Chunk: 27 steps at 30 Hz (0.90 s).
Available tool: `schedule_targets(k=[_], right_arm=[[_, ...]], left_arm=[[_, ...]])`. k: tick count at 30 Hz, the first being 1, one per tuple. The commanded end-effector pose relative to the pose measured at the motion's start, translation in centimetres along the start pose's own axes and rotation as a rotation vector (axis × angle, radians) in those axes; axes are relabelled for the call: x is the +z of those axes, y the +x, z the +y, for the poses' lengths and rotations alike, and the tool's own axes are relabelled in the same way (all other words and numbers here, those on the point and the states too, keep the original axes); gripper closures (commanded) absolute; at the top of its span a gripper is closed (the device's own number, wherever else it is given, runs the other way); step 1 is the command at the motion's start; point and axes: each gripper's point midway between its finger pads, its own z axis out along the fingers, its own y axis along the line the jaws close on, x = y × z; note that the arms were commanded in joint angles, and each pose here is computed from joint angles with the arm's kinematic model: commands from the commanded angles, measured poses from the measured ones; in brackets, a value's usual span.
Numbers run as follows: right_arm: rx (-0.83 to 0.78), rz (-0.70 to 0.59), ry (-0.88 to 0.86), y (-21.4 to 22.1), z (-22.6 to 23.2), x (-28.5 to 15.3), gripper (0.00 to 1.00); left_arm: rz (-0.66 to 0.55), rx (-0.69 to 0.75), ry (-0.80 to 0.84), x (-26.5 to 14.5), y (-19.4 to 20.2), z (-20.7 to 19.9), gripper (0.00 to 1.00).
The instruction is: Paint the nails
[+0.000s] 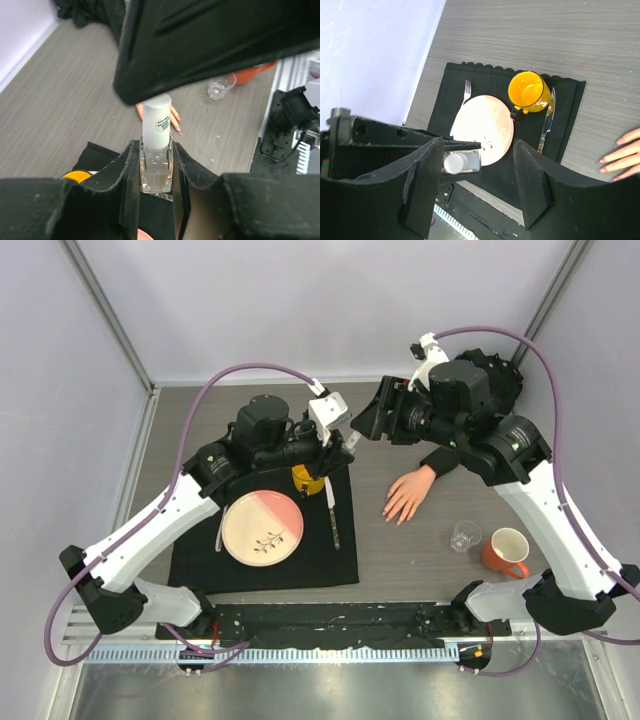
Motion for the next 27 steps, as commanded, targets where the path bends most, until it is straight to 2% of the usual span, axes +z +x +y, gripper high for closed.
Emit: schedule_targets(k=[1, 7, 12, 14, 16, 18, 19, 20, 21, 22, 23, 24, 25, 26, 27], right_arm=[[0.030, -0.028, -0.048, -1.2, 1.6, -0.5, 0.37], [0.034, 0.007, -0.061, -0.2, 1.8, 0.3, 0.41], [0.031, 0.041, -0.089, 0.6, 2.2, 0.8, 0.62], [0.026, 0.046, -0.085, 0.7, 2.1, 0.9, 0.65], [0.023, 0.057, -0.088, 1.0, 2.0, 1.1, 0.75], [-0.021, 0.065, -0.104, 1.3, 2.0, 1.0, 0.95], [-0.056, 0.090, -0.156, 1.9, 2.7, 0.6, 0.99], [-0.105, 0.092, -0.220, 2.0, 3.5, 0.1, 0.99], [-0.242, 0.097, -0.292, 2.9, 3.7, -0.6, 0.99], [-0.325, 0.174, -0.523, 5.2, 6.3, -3.1, 0.99], [-0.408, 0.175, -0.660, 6.3, 7.4, -4.6, 0.99], [-0.496, 0.209, -0.728, 8.7, 6.5, -4.6, 0.99], [-0.523, 0.169, -0.733, 8.6, 6.3, -5.9, 0.99], [-0.526, 0.184, -0.749, 9.1, 6.2, -6.1, 0.99], [-0.518, 0.202, -0.767, 9.5, 6.4, -6.4, 0.99]], left_arm=[[-0.099, 0.060, -0.063, 0.2, -3.8, 1.1, 1.00], [-0.121, 0.075, -0.067, 0.8, -4.9, 1.4, 1.00], [-0.119, 0.072, -0.068, 1.0, -5.0, 1.5, 1.00], [-0.132, 0.068, -0.049, 0.9, -5.3, 1.1, 1.00], [-0.142, 0.066, -0.030, 0.4, -5.6, 0.6, 1.00], [-0.143, 0.078, 0.042, 0.1, -5.5, -0.7, 1.00], [-0.154, 0.084, 0.079, -0.6, -5.5, -1.3, 1.00], [-0.167, 0.081, 0.146, -1.3, -5.6, -2.2, 1.00], [-0.204, 0.084, 0.270, -2.3, -6.1, -3.5, 1.00], [-0.221, 0.066, 0.355, -3.4, -6.2, -4.5, 1.00], [-0.230, -0.018, 0.437, -4.4, -6.6, -5.5, 1.00], [-0.269, -0.019, 0.594, -6.3, -7.6, -6.8, 1.00], [-0.283, -0.044, 0.669, -7.2, -8.1, -7.4, 1.00], [-0.263, -0.103, 0.729, -7.0, -7.9, -7.5, 1.00], [-0.211, -0.229, 0.800, -7.9, -8.1, -8.5, 1.00]])
